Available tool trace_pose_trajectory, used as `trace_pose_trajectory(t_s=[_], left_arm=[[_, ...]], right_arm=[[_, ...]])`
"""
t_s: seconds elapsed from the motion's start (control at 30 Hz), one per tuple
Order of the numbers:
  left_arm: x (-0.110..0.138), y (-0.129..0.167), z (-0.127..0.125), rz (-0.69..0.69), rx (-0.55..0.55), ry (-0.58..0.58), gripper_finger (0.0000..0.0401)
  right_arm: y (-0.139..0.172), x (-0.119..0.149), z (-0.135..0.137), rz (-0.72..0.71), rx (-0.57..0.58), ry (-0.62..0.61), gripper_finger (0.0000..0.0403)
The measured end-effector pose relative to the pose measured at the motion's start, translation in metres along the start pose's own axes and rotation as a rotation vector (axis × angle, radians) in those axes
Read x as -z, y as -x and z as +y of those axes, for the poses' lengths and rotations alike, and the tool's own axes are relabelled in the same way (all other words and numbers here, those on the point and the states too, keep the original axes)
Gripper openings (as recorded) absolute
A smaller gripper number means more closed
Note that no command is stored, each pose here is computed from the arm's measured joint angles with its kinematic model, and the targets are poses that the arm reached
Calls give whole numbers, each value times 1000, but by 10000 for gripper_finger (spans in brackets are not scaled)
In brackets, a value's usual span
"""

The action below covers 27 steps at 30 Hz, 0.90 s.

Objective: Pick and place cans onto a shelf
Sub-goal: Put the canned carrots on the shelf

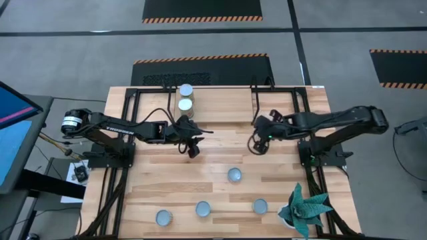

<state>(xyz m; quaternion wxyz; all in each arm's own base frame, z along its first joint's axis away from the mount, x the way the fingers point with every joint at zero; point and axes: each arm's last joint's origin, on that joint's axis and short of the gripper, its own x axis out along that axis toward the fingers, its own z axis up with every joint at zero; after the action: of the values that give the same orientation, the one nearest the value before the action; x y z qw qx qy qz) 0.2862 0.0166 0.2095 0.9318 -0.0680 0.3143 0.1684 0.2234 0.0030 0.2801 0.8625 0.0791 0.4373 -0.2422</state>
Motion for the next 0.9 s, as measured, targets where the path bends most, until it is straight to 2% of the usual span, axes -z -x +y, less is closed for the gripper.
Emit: trace_pose_trajectory(t_s=[0.1, 0.27, 0.53, 0.9], left_arm=[[0, 0, 0, -5, 0, -3, 96], [0, 0, 0, -3, -1, -8, 96], [-4, 6, 2, -28, -20, -3, 96], [-7, 11, 3, -53, -41, -23, 96]], right_arm=[[14, 8, -2, 12, -9, -36, 13], [27, 26, -8, 111, 30, -94, 13], [35, 48, -23, 280, 237, -296, 13], [34, 48, -30, 283, 293, -318, 15]])
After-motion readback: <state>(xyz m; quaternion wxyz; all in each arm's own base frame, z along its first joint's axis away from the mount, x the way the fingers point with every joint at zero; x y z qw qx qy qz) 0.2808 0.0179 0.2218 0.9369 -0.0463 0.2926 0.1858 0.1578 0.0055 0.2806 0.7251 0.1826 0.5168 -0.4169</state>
